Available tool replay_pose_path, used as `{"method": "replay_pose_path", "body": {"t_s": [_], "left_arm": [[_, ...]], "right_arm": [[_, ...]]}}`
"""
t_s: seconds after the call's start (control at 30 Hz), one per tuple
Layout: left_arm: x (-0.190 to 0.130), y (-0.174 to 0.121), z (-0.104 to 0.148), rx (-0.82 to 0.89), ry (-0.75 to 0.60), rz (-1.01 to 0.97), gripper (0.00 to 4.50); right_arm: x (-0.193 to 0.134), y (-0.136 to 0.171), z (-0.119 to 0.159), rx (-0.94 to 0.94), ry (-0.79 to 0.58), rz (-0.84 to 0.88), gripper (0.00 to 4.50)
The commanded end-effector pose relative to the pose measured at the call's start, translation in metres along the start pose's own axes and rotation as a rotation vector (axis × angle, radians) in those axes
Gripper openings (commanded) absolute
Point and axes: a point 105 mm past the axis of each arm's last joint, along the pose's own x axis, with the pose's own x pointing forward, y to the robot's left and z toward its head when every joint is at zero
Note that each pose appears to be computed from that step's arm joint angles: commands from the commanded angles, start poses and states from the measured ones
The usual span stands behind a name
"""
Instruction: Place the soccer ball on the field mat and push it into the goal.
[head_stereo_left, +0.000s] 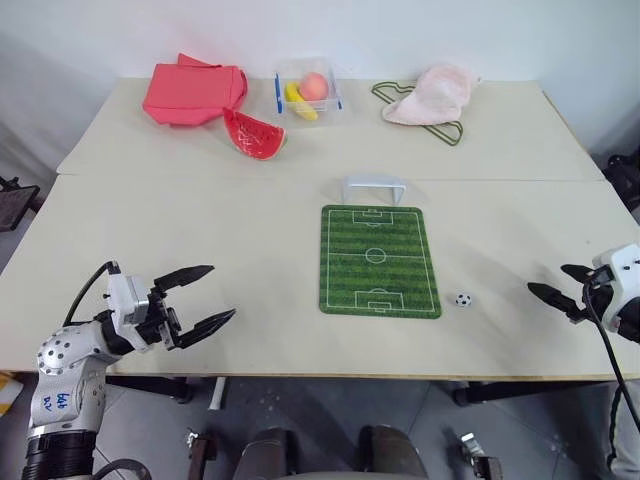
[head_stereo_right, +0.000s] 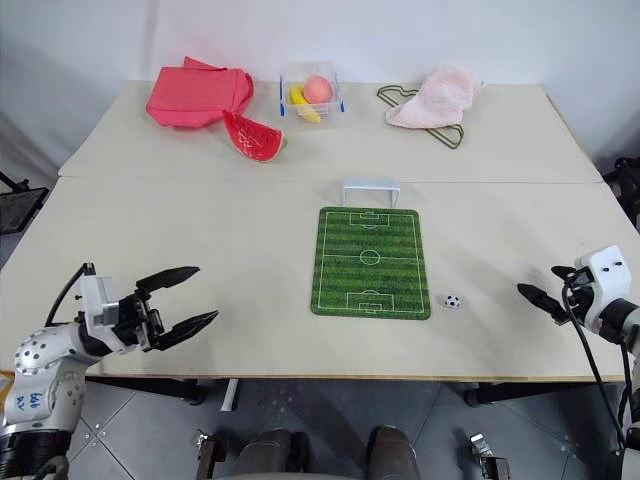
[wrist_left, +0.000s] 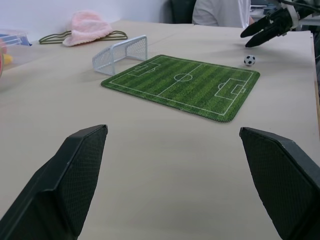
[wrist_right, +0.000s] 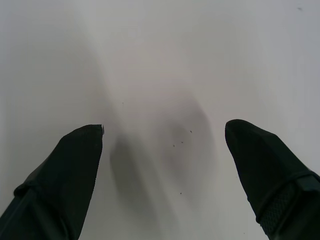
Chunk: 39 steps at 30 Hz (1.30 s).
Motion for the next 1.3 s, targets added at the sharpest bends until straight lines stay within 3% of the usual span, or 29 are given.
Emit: {"method": "replay_pose_path", "body": {"t_s": [0.03,0.37,0.6,0.97,1.27,1.3], "left_arm": [[-0.001,-0.003,0.002,-0.016,-0.006,-0.048,4.5],[0.003,0.007,-0.002,-0.039,0.021,-0.024,4.5],[0.016,0.004,-0.003,-0.041,0.028,-0.108,4.5],[0.025,-0.001,-0.005,-0.04,0.024,-0.162,4.5],[0.021,-0.007,-0.005,-0.031,0.037,-0.149,4.5],[0.02,-0.007,-0.005,-0.028,0.038,-0.145,4.5]], "right_arm": [[-0.011,-0.01,0.016,-0.029,-0.043,-0.036,4.1],[-0.012,0.001,0.041,-0.133,0.021,0.051,4.1],[-0.01,0.073,0.077,-0.312,0.045,0.445,4.1],[0.015,0.108,0.063,-0.469,0.113,0.705,4.1],[0.036,0.116,0.046,-0.457,0.118,0.748,4.1],[0.036,0.116,0.043,-0.466,0.126,0.753,3.93]]}}
